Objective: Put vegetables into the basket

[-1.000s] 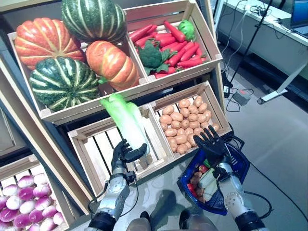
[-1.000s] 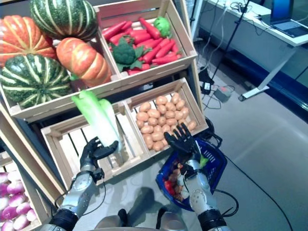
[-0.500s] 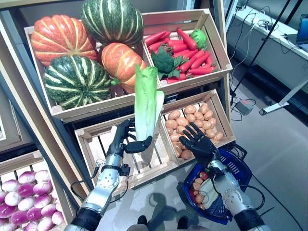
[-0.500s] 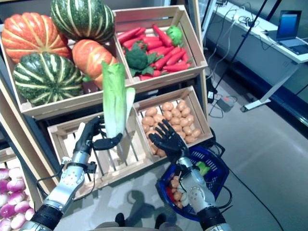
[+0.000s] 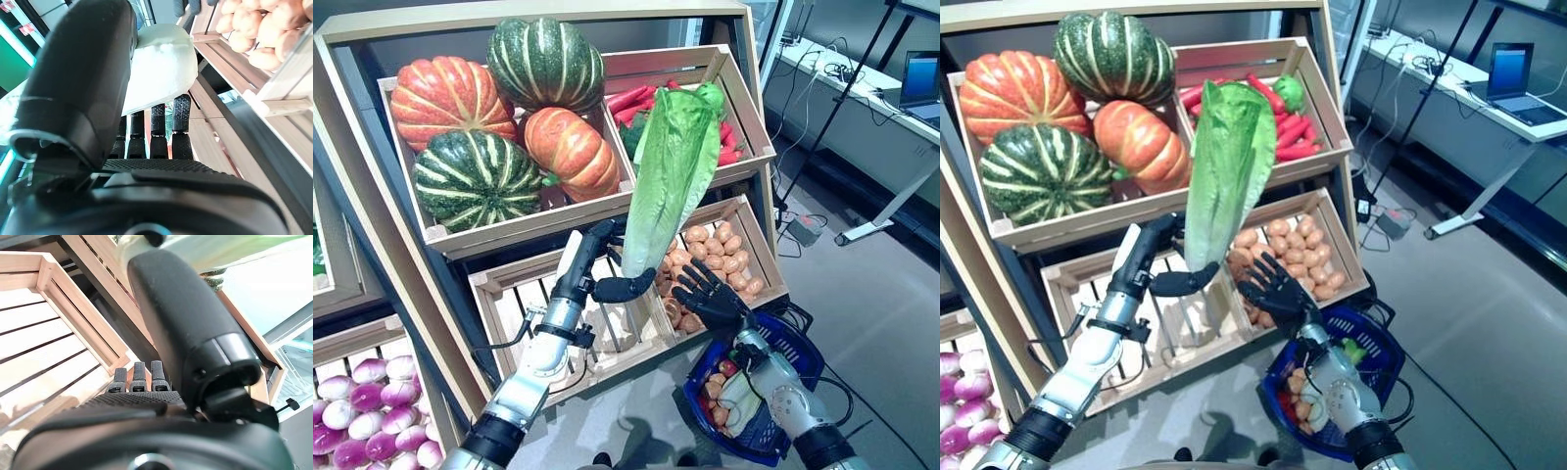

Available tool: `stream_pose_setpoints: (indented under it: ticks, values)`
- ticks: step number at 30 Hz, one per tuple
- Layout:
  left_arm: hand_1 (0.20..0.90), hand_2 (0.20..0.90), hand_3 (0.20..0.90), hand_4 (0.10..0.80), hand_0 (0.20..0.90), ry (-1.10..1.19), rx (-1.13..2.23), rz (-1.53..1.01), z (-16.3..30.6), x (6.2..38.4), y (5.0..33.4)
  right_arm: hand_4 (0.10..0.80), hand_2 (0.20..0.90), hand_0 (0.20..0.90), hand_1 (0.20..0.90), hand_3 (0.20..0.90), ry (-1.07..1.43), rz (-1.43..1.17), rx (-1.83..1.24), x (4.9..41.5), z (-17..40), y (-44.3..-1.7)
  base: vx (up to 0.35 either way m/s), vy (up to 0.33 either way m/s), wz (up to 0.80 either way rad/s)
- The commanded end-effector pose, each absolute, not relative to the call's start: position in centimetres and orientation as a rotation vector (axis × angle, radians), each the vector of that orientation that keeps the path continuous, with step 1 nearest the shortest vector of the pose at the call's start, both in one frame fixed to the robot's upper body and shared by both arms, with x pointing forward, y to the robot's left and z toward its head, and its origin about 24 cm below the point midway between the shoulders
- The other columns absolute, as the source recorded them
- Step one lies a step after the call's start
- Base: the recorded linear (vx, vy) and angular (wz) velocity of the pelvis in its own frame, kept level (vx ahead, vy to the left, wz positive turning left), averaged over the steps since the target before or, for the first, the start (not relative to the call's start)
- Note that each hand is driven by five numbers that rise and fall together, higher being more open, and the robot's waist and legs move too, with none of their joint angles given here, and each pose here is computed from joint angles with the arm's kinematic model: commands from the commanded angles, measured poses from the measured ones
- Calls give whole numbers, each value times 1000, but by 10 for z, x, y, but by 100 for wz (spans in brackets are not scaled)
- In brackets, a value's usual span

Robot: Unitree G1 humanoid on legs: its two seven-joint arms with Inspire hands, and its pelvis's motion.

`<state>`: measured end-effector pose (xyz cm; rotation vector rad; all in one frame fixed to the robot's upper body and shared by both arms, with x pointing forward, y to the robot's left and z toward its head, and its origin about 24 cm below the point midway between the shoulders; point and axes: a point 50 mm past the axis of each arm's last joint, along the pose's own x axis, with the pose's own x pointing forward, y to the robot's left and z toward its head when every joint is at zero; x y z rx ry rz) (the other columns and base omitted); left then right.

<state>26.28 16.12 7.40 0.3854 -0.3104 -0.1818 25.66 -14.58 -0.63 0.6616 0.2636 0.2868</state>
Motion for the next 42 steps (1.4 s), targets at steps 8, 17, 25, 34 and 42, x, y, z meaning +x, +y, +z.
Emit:
stream_pose_setpoints:
  ticks: [8,17,25,34,42]
  values:
    - [300,300,300,400,300,-645,280,-294,145,276,140,800,900,900,900,900,-106,362,651,292,60,-164,0,0,0]
    - [300,300,300,400,300,-605,319,-313,141,280,144,800,900,900,900,900,-287,400,590,307,110,-178,0,0,0]
    - [300,300,300,400,300,-594,388,-320,136,284,144,800,900,900,900,900,-369,546,648,314,143,-170,0,0,0]
    - [300,300,300,400,300,-617,391,-359,137,286,136,800,900,900,900,900,-325,637,658,319,148,-154,0,0,0]
    - [300,300,300,400,300,-657,422,-426,138,282,121,800,900,900,900,900,-306,723,719,321,151,-141,-4,1,0]
